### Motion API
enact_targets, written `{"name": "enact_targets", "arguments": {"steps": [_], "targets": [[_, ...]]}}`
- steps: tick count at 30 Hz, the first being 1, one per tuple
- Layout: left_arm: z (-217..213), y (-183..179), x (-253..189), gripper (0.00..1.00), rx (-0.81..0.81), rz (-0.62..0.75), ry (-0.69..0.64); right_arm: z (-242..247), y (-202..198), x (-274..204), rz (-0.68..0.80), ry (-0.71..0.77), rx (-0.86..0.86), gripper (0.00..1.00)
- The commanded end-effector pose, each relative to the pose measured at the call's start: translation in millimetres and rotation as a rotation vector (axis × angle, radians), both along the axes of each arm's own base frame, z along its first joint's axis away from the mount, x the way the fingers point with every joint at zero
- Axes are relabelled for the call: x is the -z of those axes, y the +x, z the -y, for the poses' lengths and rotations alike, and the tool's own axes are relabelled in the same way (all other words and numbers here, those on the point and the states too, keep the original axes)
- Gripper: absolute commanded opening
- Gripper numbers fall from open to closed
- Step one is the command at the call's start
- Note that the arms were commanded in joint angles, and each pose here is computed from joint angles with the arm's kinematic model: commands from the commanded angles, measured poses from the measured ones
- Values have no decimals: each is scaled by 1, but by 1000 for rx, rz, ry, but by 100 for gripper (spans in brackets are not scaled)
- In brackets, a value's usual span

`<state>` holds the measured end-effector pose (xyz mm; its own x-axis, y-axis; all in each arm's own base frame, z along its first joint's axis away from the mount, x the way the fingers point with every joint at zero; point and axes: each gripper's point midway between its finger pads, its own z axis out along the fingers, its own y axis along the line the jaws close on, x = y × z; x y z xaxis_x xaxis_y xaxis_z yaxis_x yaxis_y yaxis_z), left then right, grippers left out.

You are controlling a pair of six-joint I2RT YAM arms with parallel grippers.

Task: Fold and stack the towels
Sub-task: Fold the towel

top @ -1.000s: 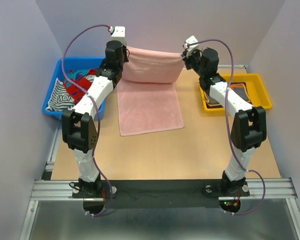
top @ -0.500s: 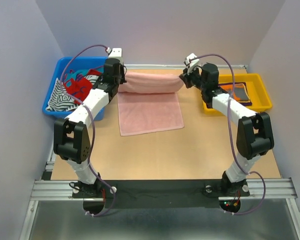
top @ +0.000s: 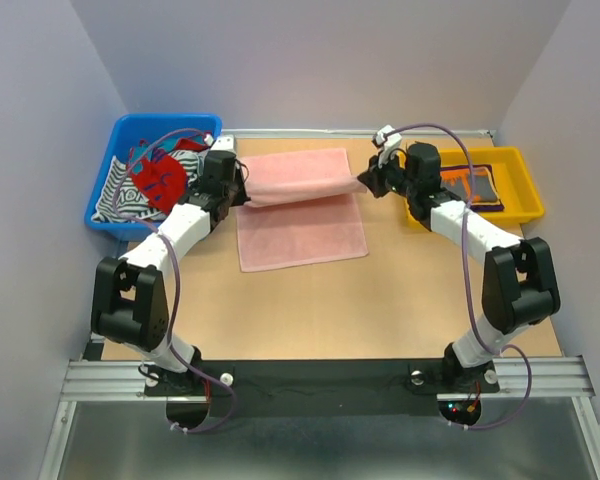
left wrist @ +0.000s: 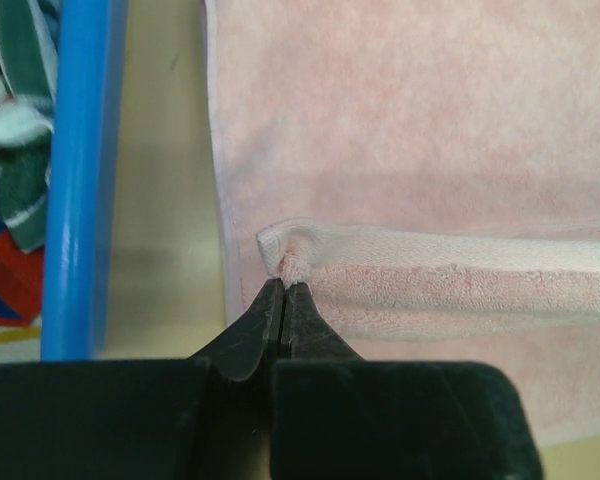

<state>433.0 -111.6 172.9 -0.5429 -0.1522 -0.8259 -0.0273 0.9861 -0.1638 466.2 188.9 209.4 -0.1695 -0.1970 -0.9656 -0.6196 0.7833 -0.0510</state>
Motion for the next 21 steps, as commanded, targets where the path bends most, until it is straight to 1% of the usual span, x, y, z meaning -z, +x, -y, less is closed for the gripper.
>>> {"name": "enact_targets", "arguments": {"steps": [1,5,11,12,16,21], "targets": [[-17,-20,33,0,-64,-104,-3,18,-12,25,-125,11,71,0],[-17,-35,72,0,-72,-206,-9,18,-31,74,-306,-2,71,1],[-20,-53,114,0,-110,-336,28,24,-50,126,-504,-43,105,1],[-21,-57,118,0,-118,-354,39,26,-53,139,-542,-55,109,1],[-11,-63,133,0,-105,-401,31,33,-63,164,-639,-76,140,0],[14,-66,136,0,-67,-407,18,69,-69,183,-711,-94,277,1]]}}
